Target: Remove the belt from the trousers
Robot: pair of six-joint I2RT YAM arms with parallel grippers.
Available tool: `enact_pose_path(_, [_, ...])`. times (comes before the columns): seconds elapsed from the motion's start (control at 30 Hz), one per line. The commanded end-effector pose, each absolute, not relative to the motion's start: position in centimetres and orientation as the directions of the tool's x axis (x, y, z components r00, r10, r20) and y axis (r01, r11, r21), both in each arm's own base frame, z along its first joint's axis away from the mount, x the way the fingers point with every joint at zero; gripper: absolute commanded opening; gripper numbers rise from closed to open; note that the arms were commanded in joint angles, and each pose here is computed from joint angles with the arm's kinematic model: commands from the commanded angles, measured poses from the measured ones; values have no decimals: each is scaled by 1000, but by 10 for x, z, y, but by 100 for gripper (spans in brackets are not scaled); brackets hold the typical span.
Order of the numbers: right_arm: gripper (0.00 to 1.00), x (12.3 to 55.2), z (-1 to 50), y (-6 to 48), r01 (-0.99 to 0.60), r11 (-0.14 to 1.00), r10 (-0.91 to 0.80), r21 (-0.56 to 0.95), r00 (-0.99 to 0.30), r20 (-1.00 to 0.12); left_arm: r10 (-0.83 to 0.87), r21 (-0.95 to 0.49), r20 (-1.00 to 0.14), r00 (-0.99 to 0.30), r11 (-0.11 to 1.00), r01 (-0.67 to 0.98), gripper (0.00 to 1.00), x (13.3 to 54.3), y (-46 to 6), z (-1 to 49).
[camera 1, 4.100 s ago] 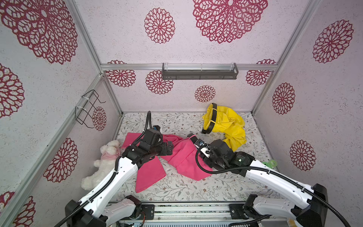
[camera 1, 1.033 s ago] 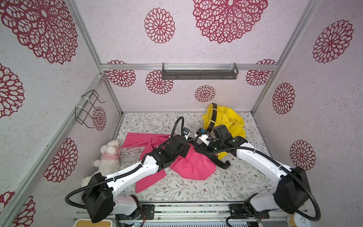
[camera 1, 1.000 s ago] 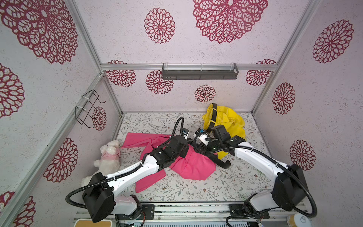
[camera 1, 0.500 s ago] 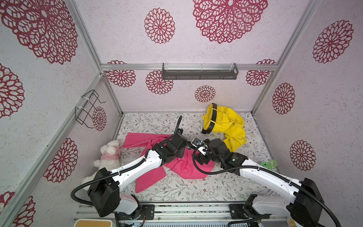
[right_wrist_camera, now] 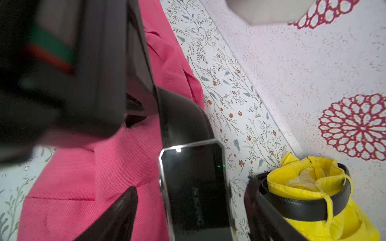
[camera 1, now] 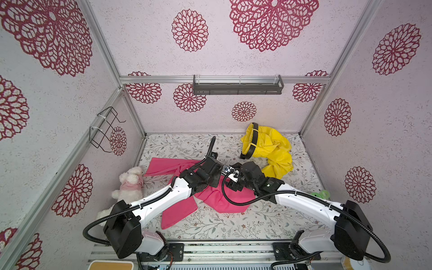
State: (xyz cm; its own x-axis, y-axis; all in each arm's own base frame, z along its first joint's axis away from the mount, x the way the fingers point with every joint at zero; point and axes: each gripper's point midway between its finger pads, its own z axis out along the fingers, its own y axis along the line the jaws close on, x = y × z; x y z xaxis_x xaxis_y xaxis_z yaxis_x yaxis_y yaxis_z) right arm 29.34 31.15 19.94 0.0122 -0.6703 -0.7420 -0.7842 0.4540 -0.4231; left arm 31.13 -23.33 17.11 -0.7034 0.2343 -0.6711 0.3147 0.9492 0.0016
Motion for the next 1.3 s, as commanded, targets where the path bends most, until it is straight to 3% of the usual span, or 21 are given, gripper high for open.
enact_pose_path(0.0, [73, 302, 227, 326, -760, 453, -632, -467, 95, -769, 204, -50, -677, -707, 946, 320, 0, 306, -234, 179])
enact_pose_path(0.2, [31, 302, 232, 333, -786, 447, -598, -427, 92, -796, 196, -57, -672, -714, 948, 314, 0, 303, -230, 175])
enact_pose_path(0.53, [0, 300, 253, 285, -805, 554, -400, -211, -35, -916, 131, -57, -631, -764, 975, 214, 0, 305, -191, 138])
enact_pose_path(0.9, [0, 308, 259, 207, -658, 746, -284, -105, -170, -944, -53, -7, -619, -784, 998, -62, 0, 315, -98, 120])
enact_pose_path(1.1, [0, 306, 262, 179, -601, 795, -251, -82, -203, -947, -369, -211, -638, -676, 928, -308, 0, 313, -37, 128])
enact_pose_path(1.27, [0, 301, 260, 189, -661, 748, -277, -63, -224, -934, -394, -262, -617, -682, 919, -294, 0, 315, -39, 130])
